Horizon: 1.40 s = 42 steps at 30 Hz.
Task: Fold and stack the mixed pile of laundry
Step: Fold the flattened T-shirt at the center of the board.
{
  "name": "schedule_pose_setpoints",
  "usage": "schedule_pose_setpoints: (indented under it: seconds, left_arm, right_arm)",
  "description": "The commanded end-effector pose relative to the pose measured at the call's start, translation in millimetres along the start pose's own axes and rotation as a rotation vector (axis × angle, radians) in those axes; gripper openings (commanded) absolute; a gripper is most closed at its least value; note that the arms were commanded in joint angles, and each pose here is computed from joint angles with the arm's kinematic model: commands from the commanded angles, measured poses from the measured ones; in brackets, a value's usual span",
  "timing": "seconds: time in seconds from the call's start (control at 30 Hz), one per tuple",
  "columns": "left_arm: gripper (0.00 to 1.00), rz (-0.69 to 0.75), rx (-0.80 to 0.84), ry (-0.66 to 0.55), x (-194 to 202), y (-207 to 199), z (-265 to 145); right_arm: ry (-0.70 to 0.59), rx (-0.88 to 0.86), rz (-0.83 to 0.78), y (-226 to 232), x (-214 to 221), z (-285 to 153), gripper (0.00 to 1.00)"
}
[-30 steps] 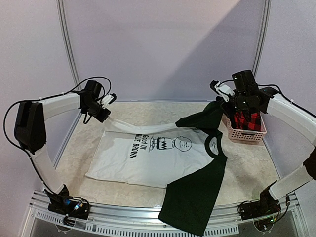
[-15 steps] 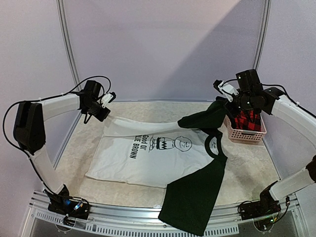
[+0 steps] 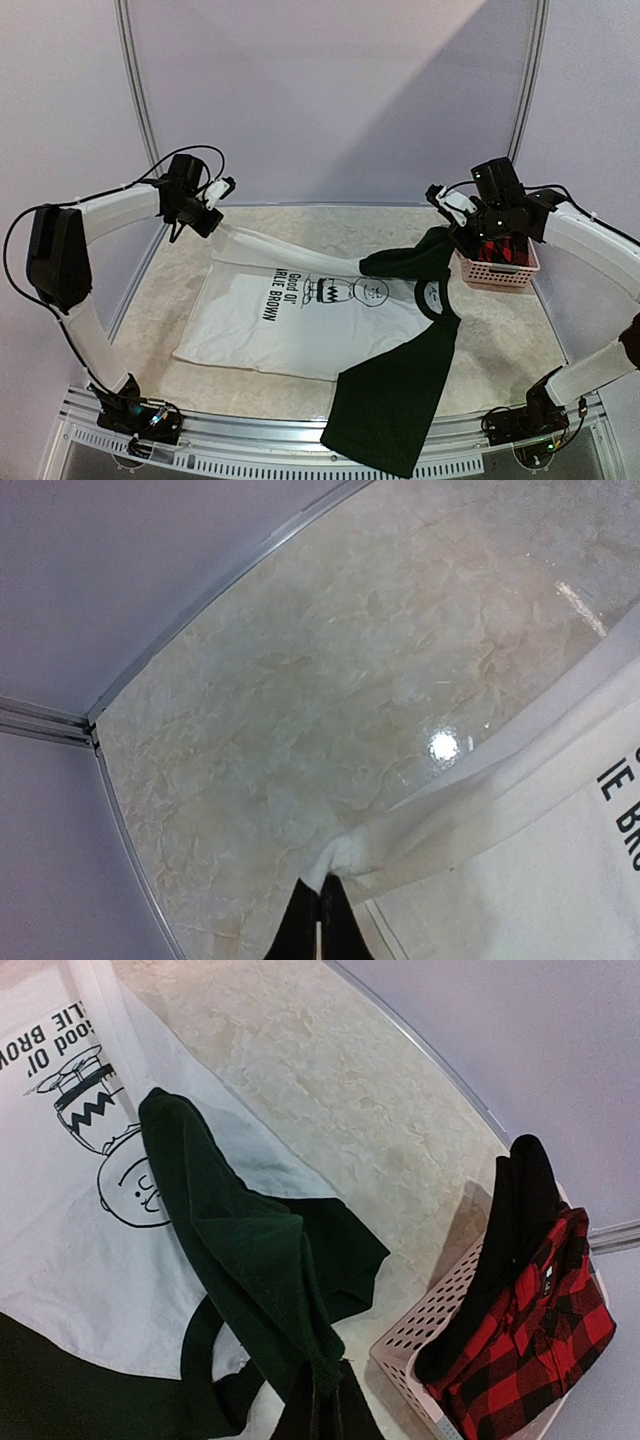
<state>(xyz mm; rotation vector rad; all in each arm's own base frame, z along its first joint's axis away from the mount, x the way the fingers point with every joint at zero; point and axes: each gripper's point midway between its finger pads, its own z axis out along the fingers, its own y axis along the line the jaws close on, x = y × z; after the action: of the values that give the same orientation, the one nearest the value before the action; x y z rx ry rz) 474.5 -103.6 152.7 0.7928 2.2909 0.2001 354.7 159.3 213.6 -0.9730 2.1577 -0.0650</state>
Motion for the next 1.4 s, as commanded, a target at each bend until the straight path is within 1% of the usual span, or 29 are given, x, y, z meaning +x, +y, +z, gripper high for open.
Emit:
schedule_pose_setpoints:
  seconds: [0.0,0.13,0.2,0.33,0.47,0.6,0.83,1.0,1.1,1.2,1.37]
  left_arm:
    - [0.0,0.024,-0.003,-0.012,-7,7,2]
    - [0.0,0.037,-0.007,-0.031,-17,13,0]
    - [0.0,0.045,0.001,-0.019,-18,14,2]
    - [0.0,0.066,0.013,0.012,-4,11,2]
    - [0.0,0.109,0.043,0.004,14,3,-1]
    - [0.0,0.122,0.058,0.007,30,-3,-7]
    - [0.0,0.169,0.12,0.009,46,-20,-11]
    - [0.0,0.225,0.119,0.068,64,-23,-4]
    - [0.0,0.23,0.136,0.101,74,-27,0]
    - [0.0,0.237,0.132,0.167,90,-28,6]
    - [0.0,0.231,0.139,0.214,107,-34,9]
  right_arm:
    - [0.006,-0.067,0.01,15,2,8,0.0]
    - [-0.005,-0.103,0.01,21,0,6,0.0]
    - [-0.009,-0.125,0.01,26,0,6,0.0]
    - [-0.008,-0.158,0.007,33,2,7,0.0]
    - [-0.011,-0.197,0.003,43,3,13,0.0]
    - [0.011,-0.241,-0.007,57,8,23,0.0]
    - [0.044,-0.311,-0.016,76,20,36,0.0]
    - [0.057,-0.368,-0.038,90,31,37,0.0]
    - [0.062,-0.391,-0.047,96,36,39,0.0]
    - [0.07,-0.415,-0.05,101,40,42,0.0]
    - [0.111,-0.464,-0.053,113,54,50,0.0]
